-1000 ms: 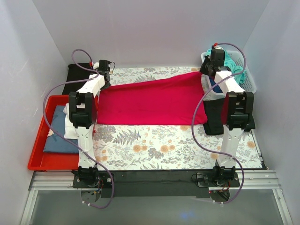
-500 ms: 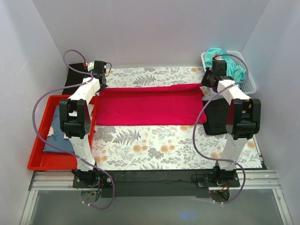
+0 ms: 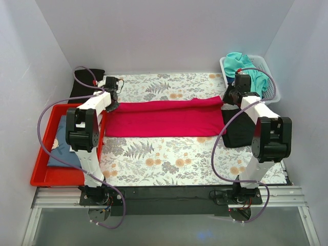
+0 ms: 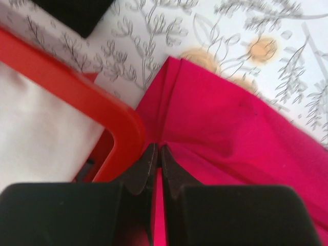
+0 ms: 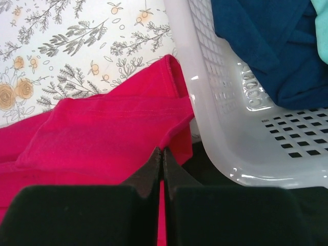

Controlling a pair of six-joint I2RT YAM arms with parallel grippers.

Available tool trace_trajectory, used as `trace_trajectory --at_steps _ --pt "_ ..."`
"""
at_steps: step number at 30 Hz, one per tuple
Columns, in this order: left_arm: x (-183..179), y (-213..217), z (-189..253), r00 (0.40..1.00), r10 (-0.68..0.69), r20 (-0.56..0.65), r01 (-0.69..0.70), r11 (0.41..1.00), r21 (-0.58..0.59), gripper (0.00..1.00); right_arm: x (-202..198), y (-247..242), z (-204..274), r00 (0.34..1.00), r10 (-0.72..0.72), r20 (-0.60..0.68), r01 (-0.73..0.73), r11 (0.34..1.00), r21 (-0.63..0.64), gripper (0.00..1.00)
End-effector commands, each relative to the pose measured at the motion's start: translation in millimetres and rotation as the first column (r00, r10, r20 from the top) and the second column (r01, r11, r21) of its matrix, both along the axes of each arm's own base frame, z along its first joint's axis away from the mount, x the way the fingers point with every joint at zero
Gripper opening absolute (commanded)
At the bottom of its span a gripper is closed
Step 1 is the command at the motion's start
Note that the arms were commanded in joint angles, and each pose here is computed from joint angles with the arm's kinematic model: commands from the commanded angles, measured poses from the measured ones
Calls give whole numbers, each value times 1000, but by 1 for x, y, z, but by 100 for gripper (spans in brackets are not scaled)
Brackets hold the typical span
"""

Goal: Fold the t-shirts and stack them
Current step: Fold the other side of the tshirt into a rectangle

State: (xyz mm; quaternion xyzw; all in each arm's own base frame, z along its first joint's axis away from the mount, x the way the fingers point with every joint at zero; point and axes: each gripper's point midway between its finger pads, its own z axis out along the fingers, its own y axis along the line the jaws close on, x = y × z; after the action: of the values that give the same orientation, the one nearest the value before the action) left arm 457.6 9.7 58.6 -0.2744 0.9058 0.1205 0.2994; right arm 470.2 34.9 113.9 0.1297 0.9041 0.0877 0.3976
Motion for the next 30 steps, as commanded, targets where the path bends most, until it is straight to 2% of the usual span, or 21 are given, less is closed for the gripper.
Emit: trace_trajectory --at_steps 1,14,17,18,19,21,22,27,30 --pt "-19 10 18 998 62 17 -62 998 5 0 -2 -10 17 998 -16 56 17 1000 -25 1" --pt "-51 15 10 990 140 -31 -140 990 1 0 -26 -15 0 1000 -27 11 28 999 -23 1" --pt "-54 17 6 984 172 -51 -172 985 9 24 -32 -16 -4 999 -35 0 35 999 -17 1" --pt "-55 17 6 983 177 -51 -177 984 9 45 -34 -14 -4 1000 -29 -5 29 999 -12 1" --pt "-54 16 7 982 184 -45 -184 983 2 52 -36 -14 -5 999 -31 -10 31 999 -8 1" --pt "-54 16 14 980 197 -21 -197 980 -7 60 -43 -13 -9 999 -32 -23 32 999 -6 1" --pt "-53 15 17 980 200 -6 -200 980 -18 66 -45 -13 -10 999 -32 -28 32 999 -6 1" --pt "-42 9 35 977 192 91 -185 980 -74 68 -58 -13 -10 998 -40 -42 40 999 -2 2" --pt "-36 7 40 975 188 116 -178 980 -89 68 -65 -14 -10 998 -45 -44 45 999 -2 8"
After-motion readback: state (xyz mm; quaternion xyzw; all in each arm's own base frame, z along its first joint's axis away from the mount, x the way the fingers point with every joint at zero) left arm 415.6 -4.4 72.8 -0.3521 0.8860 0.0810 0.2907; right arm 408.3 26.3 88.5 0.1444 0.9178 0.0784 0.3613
